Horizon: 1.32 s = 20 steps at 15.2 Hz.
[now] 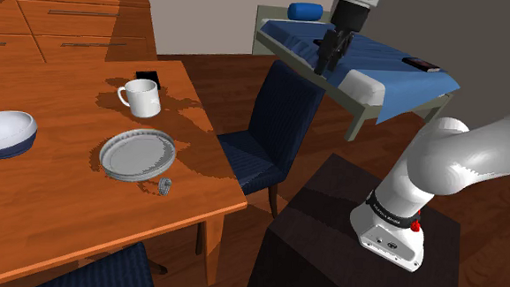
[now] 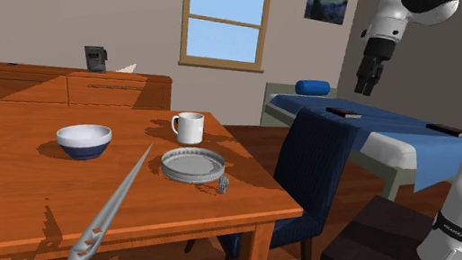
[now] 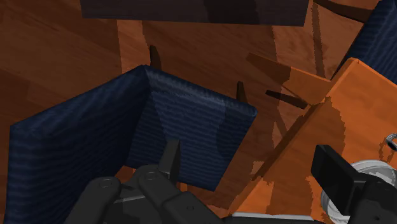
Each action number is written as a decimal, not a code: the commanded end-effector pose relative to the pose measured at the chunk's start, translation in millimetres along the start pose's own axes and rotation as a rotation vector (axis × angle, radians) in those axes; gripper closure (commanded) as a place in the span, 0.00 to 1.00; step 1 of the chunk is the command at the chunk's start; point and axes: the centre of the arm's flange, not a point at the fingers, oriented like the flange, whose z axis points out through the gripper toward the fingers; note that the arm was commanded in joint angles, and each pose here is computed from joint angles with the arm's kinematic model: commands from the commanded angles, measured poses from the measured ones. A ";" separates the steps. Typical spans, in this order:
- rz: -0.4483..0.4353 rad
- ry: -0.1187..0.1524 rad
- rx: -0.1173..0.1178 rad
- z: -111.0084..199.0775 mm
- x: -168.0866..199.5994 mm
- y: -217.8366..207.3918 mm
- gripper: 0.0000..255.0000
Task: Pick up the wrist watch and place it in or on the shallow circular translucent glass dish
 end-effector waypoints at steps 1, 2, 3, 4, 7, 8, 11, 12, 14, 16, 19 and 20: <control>0.000 0.000 0.000 0.0 0.0 0.0 0.00; -0.005 0.000 -0.006 6.1 4.8 -11.7 0.00; -0.010 -0.001 -0.012 12.2 9.5 -23.4 0.00; -0.016 -0.001 -0.018 18.4 14.2 -35.0 0.00; -0.031 -0.003 -0.037 37.5 27.8 -69.9 0.00; -0.036 -0.003 -0.043 44.0 32.2 -81.5 0.00; -0.052 -0.005 -0.062 64.0 45.1 -116.2 0.00; -0.057 -0.005 -0.068 70.8 49.2 -127.7 0.00; -0.067 -0.006 -0.080 84.6 57.4 -150.7 0.00; -0.078 -0.007 -0.092 98.7 65.3 -173.5 0.00; -0.093 -0.008 -0.111 120.5 76.6 -207.7 0.00; -0.099 -0.009 -0.117 127.8 80.3 -219.0 0.00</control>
